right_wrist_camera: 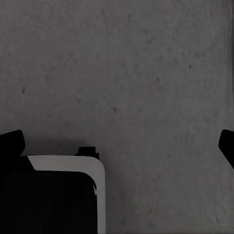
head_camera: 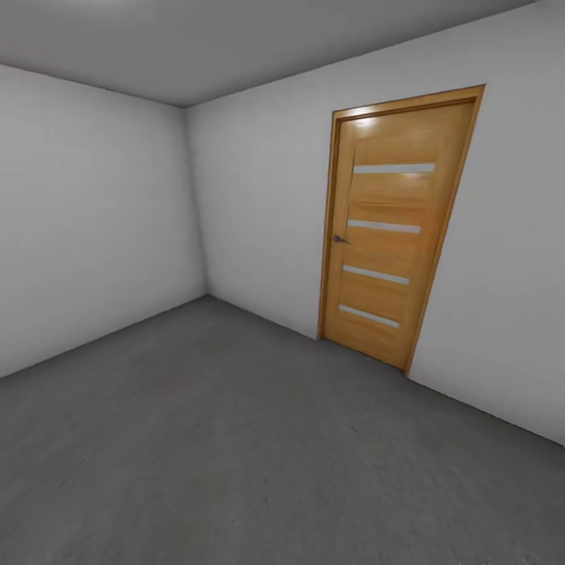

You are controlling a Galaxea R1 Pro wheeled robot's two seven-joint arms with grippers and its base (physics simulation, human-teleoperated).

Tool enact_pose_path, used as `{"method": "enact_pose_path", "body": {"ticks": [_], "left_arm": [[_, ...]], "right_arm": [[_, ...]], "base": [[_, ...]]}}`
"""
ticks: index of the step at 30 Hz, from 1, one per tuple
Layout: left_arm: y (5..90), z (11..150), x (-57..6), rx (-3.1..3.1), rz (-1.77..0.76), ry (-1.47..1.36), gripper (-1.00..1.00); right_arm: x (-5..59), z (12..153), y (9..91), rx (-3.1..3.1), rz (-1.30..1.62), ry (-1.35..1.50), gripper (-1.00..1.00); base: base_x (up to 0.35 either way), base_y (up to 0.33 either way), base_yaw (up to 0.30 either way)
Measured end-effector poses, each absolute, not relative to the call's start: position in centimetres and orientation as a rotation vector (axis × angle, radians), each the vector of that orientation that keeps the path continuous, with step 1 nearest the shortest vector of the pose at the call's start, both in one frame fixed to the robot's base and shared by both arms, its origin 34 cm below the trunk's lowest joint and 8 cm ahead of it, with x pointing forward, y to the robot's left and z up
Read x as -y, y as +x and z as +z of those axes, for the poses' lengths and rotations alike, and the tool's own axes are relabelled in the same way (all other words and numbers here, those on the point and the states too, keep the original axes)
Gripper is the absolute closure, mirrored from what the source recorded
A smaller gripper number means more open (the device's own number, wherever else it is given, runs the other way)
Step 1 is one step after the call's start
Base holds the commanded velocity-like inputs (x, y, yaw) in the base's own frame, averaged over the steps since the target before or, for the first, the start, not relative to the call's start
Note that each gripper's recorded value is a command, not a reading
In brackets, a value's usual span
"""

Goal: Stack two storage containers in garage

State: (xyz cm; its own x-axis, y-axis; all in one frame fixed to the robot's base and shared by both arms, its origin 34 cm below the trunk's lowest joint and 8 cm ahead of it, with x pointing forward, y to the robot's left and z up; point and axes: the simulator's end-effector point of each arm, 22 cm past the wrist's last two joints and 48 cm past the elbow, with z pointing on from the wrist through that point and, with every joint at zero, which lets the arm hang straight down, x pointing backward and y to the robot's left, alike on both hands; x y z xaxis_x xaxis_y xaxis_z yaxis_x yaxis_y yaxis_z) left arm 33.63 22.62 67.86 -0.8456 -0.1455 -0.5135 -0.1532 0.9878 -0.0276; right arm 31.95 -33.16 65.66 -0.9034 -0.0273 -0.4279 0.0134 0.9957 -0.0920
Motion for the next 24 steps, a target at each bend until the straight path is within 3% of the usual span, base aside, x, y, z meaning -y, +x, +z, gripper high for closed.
{"method": "enact_pose_path", "body": {"ticks": [8, 24], "left_arm": [[33.57, 67.82, -22.5, -2.597, 0.009, -0.195, -1.0], [33.55, 67.81, -22.55, -2.598, 0.008, -0.192, -1.0]], "right_arm": [[33.15, 65.67, 31.94, -2.695, -0.128, -0.01, -1.0], [33.14, 65.67, 31.93, -2.695, -0.128, -0.011, -1.0]], "base": [[0.091, 0.04, -0.277], [0.291, 0.171, -0.276]]}}
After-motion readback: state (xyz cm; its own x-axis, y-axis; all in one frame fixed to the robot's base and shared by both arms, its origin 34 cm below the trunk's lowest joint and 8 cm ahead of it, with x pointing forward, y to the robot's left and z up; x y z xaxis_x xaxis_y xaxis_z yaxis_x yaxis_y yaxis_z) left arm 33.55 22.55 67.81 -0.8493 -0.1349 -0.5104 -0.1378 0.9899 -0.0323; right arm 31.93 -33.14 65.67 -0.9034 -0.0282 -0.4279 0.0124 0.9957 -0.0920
